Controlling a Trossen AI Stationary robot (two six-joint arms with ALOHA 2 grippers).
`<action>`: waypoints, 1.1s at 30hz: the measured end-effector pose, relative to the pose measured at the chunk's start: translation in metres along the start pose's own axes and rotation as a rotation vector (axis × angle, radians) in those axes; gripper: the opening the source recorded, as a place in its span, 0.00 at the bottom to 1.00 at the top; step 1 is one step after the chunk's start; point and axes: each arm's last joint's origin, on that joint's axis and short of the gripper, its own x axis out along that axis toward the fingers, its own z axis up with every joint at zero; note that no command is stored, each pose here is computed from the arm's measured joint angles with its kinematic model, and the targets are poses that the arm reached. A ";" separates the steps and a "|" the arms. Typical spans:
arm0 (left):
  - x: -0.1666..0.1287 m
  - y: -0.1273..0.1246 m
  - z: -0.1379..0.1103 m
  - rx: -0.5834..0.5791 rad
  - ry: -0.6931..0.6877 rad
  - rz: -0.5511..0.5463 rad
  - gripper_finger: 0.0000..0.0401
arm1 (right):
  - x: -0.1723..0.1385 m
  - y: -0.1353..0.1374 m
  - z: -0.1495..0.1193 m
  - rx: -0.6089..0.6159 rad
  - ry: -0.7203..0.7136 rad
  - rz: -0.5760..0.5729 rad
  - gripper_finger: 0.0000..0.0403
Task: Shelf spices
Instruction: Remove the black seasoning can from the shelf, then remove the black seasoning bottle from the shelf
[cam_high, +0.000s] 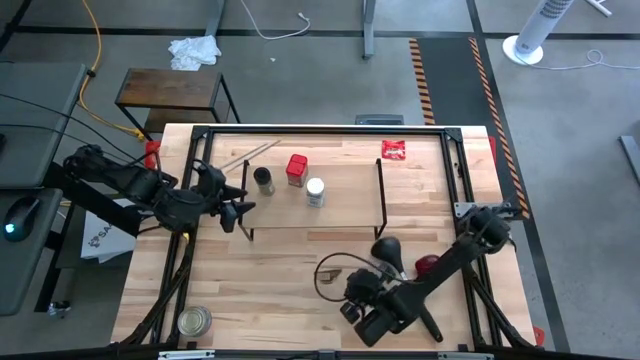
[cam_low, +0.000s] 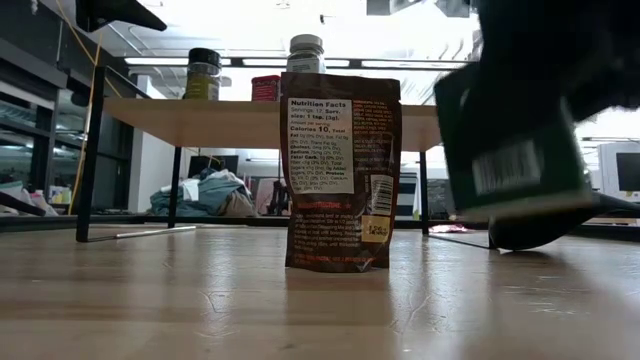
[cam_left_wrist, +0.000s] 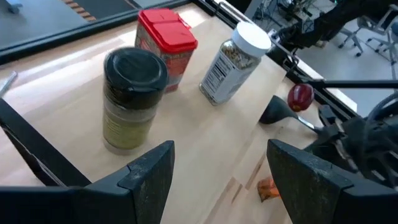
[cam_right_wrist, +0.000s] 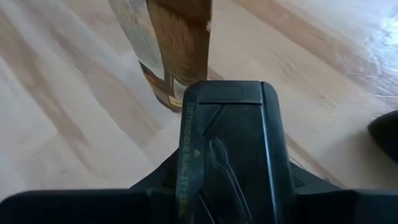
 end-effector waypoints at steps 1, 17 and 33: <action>0.000 0.000 0.000 0.001 0.008 -0.004 0.63 | 0.004 0.000 -0.001 -0.020 0.013 -0.009 0.29; 0.004 -0.003 -0.003 0.010 0.041 -0.011 0.63 | 0.026 -0.007 0.017 -0.102 0.295 -0.013 0.56; -0.019 -0.003 0.034 0.223 -0.045 0.031 0.63 | -0.060 -0.034 0.045 -0.125 0.265 0.071 0.57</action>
